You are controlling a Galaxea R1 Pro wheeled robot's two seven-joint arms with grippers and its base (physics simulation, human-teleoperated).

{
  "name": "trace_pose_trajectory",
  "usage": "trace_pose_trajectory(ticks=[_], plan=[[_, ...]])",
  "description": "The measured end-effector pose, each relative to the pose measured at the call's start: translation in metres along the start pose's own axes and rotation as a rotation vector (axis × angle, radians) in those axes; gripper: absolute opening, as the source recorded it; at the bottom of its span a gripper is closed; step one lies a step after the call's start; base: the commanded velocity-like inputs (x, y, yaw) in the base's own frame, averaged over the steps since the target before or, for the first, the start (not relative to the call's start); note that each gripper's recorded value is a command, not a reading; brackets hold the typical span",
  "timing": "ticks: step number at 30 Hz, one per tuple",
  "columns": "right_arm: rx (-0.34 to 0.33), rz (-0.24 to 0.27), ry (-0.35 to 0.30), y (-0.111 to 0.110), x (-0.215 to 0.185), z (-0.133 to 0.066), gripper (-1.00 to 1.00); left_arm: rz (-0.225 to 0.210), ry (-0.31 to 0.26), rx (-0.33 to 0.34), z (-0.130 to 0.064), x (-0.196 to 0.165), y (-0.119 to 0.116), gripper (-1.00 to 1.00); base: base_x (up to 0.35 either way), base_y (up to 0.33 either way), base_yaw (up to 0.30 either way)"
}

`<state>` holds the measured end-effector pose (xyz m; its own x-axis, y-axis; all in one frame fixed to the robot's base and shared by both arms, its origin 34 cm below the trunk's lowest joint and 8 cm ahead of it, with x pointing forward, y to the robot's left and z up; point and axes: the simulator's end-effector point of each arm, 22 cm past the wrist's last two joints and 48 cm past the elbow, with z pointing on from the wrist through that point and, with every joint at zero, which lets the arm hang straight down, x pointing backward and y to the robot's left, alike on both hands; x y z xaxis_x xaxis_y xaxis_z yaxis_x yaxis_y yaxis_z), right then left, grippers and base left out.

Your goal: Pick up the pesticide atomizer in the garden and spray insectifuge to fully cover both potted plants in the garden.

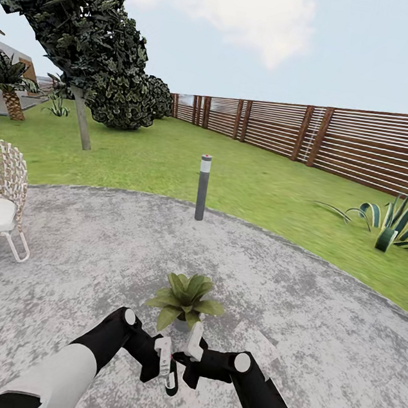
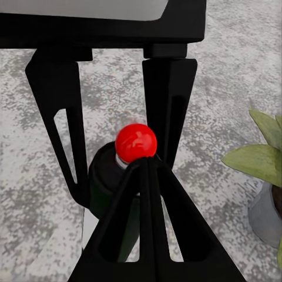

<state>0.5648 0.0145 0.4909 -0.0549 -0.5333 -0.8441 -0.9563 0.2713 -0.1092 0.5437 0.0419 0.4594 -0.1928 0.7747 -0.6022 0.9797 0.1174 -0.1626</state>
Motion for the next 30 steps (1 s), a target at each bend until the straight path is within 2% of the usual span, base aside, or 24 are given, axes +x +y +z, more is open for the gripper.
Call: trace_pose_trajectory(ticks=[30], plan=[[0.000,0.000,0.000,0.0000,0.0000,0.0000,-1.00,-0.018,-0.031,0.006,0.0002,-0.0030,-0.0016,-1.00,0.000,0.000,0.000]])
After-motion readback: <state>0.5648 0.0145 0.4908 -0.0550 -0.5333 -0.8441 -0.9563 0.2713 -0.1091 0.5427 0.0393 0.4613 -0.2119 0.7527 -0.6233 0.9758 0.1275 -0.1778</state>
